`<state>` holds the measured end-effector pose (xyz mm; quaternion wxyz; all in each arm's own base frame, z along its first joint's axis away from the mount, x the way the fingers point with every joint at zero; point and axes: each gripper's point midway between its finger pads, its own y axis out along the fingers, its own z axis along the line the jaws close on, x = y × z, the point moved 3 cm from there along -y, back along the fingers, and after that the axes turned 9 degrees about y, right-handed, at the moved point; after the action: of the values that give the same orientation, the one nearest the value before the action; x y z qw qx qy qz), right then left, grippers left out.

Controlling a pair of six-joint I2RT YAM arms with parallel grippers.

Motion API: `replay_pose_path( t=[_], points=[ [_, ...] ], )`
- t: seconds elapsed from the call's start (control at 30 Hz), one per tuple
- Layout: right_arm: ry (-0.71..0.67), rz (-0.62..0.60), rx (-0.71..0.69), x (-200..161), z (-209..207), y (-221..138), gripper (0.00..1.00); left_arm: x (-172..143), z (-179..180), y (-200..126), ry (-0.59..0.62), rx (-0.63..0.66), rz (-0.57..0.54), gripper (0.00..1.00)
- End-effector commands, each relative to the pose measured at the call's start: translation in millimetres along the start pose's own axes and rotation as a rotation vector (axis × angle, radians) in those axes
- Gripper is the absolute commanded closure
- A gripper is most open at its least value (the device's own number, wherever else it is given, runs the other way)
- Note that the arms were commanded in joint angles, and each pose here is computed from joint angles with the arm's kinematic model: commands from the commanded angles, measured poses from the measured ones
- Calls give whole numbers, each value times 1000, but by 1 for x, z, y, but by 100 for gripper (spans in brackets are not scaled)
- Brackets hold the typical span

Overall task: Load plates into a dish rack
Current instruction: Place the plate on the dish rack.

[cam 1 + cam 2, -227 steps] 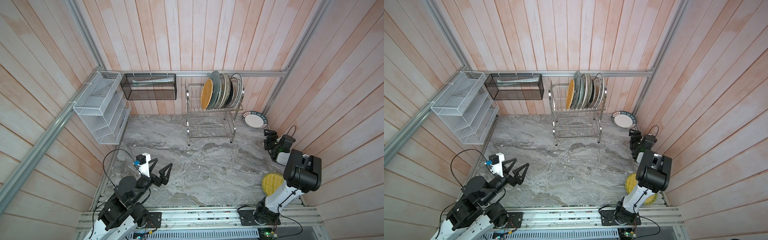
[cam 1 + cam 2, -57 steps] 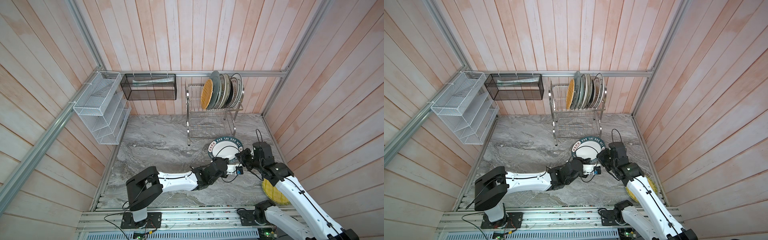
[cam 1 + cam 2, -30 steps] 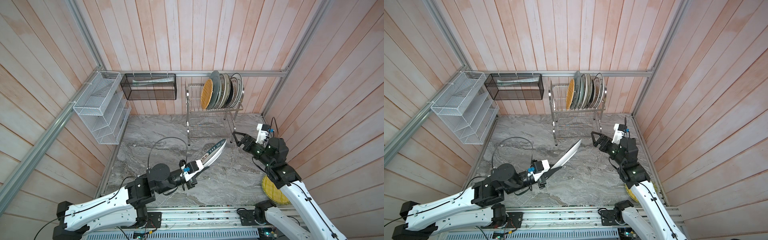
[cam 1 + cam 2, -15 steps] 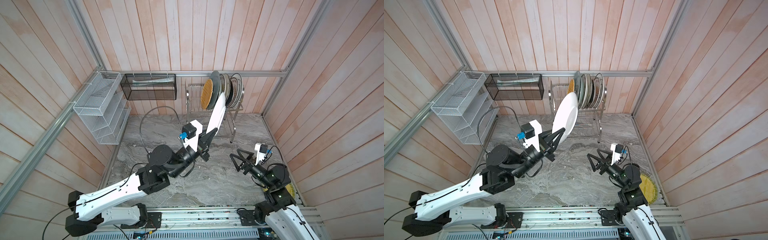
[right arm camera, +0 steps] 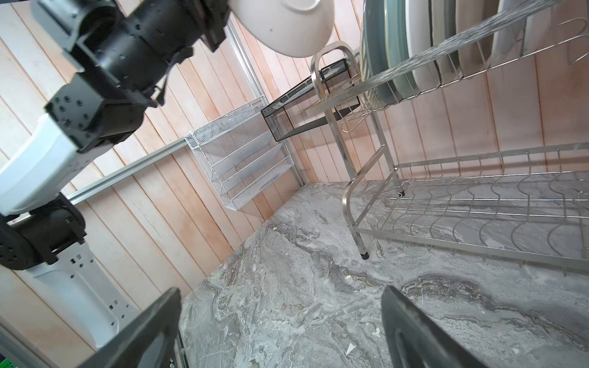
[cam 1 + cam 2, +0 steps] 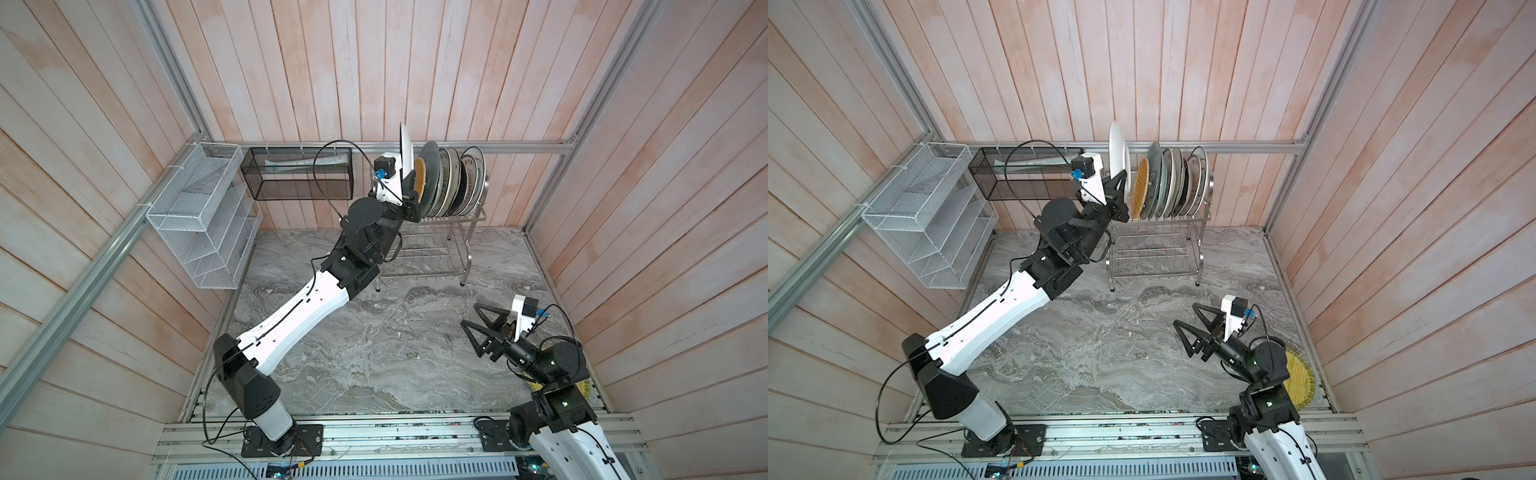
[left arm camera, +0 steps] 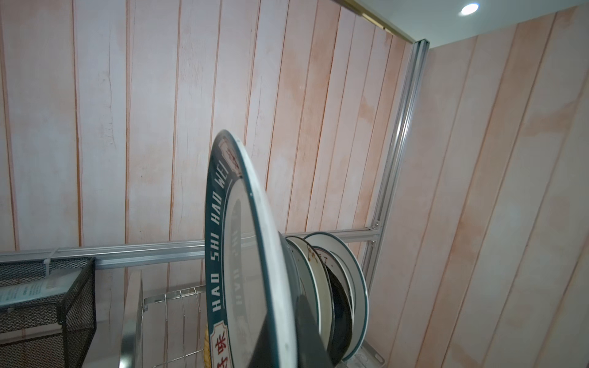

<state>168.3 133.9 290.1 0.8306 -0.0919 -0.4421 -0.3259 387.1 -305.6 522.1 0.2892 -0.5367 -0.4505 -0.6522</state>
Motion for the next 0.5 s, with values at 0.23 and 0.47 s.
replay_pose_path(
  t=[0.23, 0.47],
  points=[
    [9, 23, 42, -2, 12, -6, 2, -16, 18, 54, -24, 5, 17, 100],
    [16, 31, 34, -3, 12, -7, 2, -35, 25, 64, -43, -3, 44, 100]
  ],
)
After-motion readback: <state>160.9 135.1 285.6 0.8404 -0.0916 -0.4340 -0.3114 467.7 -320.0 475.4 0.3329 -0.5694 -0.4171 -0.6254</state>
